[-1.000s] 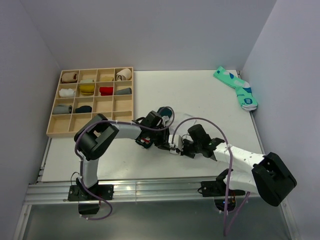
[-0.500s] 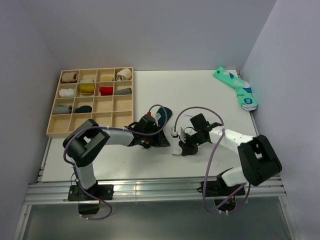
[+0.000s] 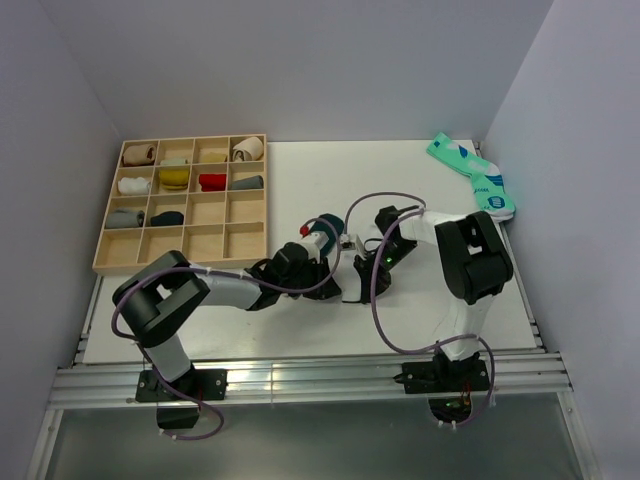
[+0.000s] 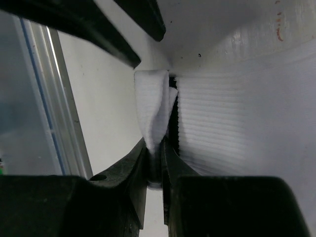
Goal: Roll the socks
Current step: Roll the sock at the center of the board.
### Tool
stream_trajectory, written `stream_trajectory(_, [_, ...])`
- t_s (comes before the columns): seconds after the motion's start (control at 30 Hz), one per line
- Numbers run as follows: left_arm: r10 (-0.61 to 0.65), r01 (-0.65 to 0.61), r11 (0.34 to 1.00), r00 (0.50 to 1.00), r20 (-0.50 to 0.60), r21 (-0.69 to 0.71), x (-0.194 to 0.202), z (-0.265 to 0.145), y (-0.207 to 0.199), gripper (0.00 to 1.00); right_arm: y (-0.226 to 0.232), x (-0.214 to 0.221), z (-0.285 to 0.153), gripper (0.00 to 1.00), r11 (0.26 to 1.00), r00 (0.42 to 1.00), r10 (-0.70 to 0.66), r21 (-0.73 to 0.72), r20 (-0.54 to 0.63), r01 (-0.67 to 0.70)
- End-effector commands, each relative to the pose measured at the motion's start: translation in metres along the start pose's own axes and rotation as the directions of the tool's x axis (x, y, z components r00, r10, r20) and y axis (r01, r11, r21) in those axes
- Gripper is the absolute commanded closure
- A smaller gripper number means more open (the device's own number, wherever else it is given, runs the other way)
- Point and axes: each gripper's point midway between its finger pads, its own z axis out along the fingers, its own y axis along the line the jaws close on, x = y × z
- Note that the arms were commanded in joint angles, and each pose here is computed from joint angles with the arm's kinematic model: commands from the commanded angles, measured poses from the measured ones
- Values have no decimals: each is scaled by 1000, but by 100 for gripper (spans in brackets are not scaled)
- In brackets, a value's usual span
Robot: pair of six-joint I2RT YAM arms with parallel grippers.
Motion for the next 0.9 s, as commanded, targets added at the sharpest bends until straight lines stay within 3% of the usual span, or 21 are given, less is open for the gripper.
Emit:
stream_trajectory(0.0, [136,-155,982,977,162,108,-38,-6,-37,69,10,-2,-4,82,996,998,58,-69,-7,-58])
stream_trajectory(0.3, [255,-293,932,948,192,211,-47,10,-59,66,-1,2,-2,82,990,992,122,-70,-35,-125])
stream_trajectory(0.63, [240,-270,891,962,127,364,-19,22,-70,67,-10,5,0,82,986,987,158,-49,-42,-160])
stream_trajectory(0.87, [225,-238,904,971,78,356,-5,33,-60,67,-15,7,2,82,985,984,170,-29,-45,-171])
